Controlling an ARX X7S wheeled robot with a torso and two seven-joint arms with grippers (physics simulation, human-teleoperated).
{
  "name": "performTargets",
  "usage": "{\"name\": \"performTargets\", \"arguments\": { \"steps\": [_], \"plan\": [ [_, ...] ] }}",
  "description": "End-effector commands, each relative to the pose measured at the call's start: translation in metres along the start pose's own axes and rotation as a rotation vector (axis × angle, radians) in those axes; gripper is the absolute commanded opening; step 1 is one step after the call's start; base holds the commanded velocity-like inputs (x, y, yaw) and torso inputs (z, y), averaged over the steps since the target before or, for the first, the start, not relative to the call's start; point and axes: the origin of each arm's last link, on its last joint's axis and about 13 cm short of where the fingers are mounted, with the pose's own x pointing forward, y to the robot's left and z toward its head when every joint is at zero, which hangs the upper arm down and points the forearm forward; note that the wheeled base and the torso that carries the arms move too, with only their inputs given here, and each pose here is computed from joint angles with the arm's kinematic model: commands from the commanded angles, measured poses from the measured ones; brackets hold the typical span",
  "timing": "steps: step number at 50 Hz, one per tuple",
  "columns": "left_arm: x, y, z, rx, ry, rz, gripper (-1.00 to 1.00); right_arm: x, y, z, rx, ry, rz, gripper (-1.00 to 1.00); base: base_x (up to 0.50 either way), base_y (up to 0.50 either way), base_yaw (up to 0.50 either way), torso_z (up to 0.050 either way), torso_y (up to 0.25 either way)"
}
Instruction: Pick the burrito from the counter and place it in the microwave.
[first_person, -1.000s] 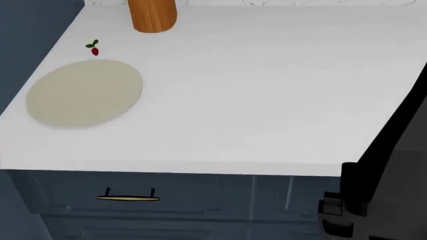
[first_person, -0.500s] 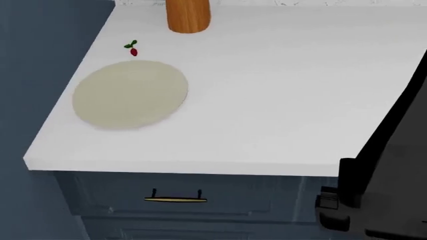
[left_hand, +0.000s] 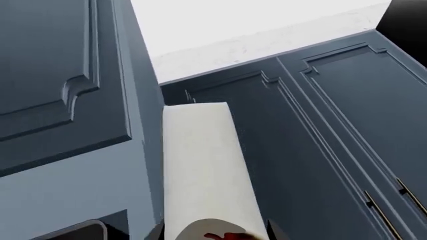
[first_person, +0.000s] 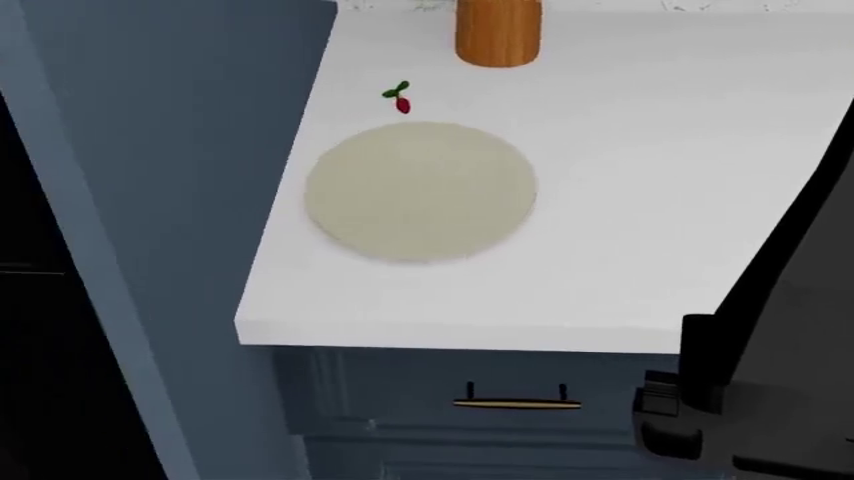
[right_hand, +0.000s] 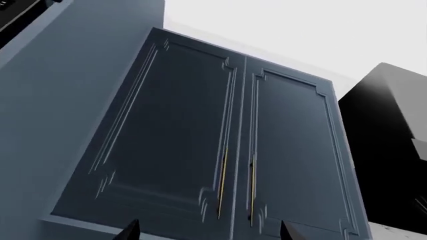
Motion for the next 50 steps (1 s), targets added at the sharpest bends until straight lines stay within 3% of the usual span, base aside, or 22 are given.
{"name": "performTargets", "arguments": {
  "steps": [1, 50],
  "plan": [
    [0.0005, -0.0045, 0.0028, -0.039, -0.010, -0.027, -1.00, 0.0023, 0.0011, 0.0025, 0.007, -0.043, 0.034, 1.00, 0.00, 0.50, 0.00, 0.000, 0.000],
    [0.0024, -0.0033, -0.0010, -0.031, 0.000, -0.025, -1.00, 0.0030, 0.0033, 0.0023, 0.005, -0.043, 0.041, 1.00, 0.00, 0.50, 0.00, 0.000, 0.000]
  ]
}}
